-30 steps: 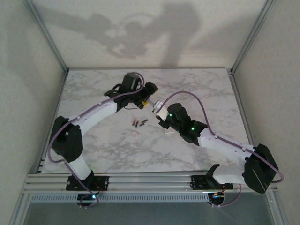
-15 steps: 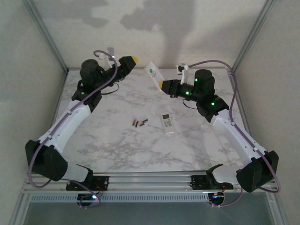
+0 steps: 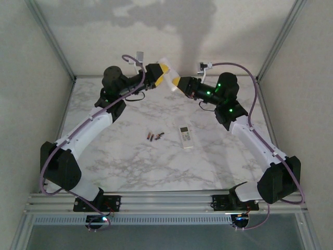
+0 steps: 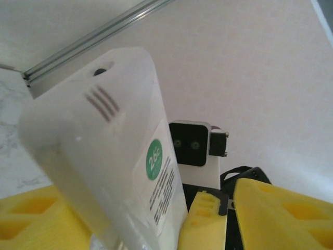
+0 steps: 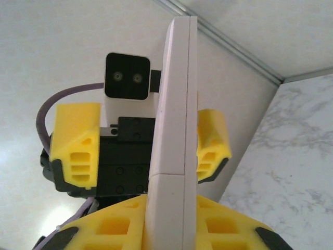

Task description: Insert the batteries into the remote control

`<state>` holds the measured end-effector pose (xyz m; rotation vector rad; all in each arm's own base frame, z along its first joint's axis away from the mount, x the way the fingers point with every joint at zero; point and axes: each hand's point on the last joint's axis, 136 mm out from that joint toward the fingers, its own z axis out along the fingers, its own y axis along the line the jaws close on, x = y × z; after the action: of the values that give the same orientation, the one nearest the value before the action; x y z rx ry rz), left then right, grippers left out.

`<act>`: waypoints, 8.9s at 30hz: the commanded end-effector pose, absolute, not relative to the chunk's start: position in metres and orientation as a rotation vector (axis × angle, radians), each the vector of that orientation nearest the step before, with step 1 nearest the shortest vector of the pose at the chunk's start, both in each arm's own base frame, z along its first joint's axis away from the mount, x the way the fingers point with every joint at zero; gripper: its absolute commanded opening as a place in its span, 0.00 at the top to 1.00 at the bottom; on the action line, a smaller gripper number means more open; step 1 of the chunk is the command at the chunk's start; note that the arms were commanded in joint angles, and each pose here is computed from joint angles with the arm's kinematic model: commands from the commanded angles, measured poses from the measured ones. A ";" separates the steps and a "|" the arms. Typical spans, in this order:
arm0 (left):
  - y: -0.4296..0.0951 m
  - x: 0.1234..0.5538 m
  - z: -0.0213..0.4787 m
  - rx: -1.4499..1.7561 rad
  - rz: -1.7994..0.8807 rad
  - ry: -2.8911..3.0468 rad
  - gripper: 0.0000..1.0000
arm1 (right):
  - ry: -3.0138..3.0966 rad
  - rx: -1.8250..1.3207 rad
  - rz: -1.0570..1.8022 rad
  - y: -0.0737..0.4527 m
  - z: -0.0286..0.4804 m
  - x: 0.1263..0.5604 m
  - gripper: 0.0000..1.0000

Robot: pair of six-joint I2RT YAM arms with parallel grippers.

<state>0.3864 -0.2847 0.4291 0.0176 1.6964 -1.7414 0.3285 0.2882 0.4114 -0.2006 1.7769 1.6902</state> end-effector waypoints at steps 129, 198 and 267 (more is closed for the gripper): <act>-0.287 0.411 0.356 -0.146 -1.498 1.721 1.00 | 1.861 -0.191 0.523 0.120 0.287 0.317 0.02; -0.180 0.243 0.266 1.138 -0.219 1.574 0.00 | 2.014 -2.113 0.188 0.282 0.011 0.207 0.41; -0.127 0.290 0.284 0.549 -0.205 1.572 0.01 | 2.885 0.021 0.142 0.393 0.013 0.322 0.84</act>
<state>0.2905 -0.1275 0.2813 0.5405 1.5971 -0.2011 0.3224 0.3976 0.0210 0.0233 2.8830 0.2171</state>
